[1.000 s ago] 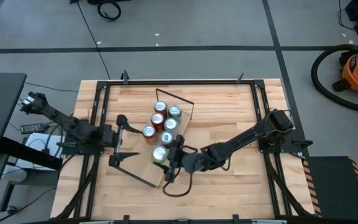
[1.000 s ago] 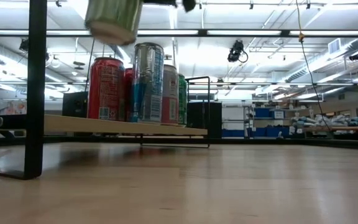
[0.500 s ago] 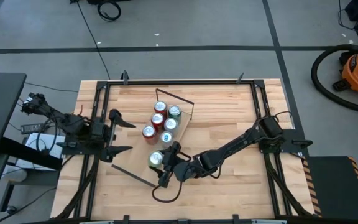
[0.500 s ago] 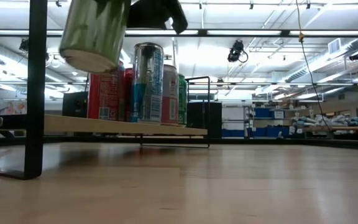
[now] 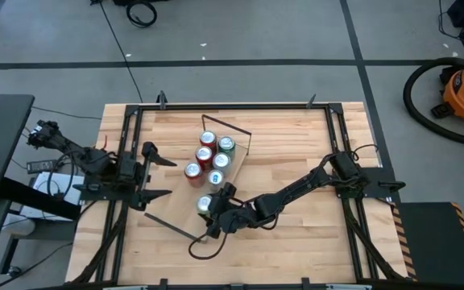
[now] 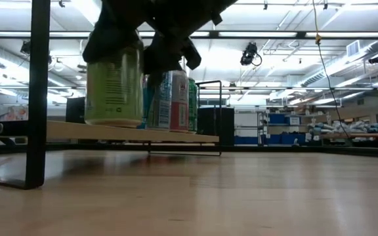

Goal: Place canned beverage on shelf
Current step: Put the light green soda can on the shelf, then return to Home Position

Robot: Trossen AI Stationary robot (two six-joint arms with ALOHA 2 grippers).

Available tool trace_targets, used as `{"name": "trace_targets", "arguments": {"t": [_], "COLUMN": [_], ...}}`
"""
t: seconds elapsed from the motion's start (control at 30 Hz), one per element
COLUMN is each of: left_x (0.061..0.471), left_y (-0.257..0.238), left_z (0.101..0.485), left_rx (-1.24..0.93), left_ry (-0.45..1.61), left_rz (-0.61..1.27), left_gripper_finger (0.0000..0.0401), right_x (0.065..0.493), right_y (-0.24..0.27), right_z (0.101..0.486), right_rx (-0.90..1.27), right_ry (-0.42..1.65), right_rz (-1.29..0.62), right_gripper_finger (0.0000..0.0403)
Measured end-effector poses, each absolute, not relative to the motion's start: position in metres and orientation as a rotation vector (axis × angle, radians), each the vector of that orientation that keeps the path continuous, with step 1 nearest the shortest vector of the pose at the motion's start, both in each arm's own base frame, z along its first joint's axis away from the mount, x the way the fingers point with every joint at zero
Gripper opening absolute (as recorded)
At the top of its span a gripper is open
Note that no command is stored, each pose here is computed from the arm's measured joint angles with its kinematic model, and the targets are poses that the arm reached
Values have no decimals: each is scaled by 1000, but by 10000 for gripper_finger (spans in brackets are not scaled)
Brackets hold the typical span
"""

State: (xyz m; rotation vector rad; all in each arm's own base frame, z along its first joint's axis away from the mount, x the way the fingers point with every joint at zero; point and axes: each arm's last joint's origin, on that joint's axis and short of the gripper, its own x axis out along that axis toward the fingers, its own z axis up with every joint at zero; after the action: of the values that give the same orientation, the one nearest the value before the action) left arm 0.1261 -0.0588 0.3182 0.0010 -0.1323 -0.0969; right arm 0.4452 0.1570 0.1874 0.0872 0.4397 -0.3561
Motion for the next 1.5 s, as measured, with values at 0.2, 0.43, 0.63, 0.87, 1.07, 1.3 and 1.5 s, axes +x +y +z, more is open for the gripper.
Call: {"name": "trace_targets", "arguments": {"t": [0.2,0.43,0.63,0.87,1.07,1.3,1.5], "left_x": [126,126,126,126,126,126,126], "left_y": [-59,-59,-59,-59,-59,-59,-59], "left_z": [317,317,317,317,317,317,317], "left_rx": [2,0,0,0,0,1,1], "left_ry": [-122,-122,-124,-123,-123,-123,-123], "left_rz": [-99,-99,-99,-99,-99,-99,-99], "left_gripper_finger": [375,375,375,375,375,375,375], "right_x": [444,444,445,445,444,444,446], "right_y": [156,154,154,154,156,157,158], "right_z": [187,187,188,196,205,212,216], "right_rx": [79,89,84,67,39,-30,-110], "right_ry": [435,442,437,409,366,324,303], "right_rz": [-392,-400,-398,-393,-392,-429,-424], "right_gripper_finger": [325,337,359,363,363,363,364]}}
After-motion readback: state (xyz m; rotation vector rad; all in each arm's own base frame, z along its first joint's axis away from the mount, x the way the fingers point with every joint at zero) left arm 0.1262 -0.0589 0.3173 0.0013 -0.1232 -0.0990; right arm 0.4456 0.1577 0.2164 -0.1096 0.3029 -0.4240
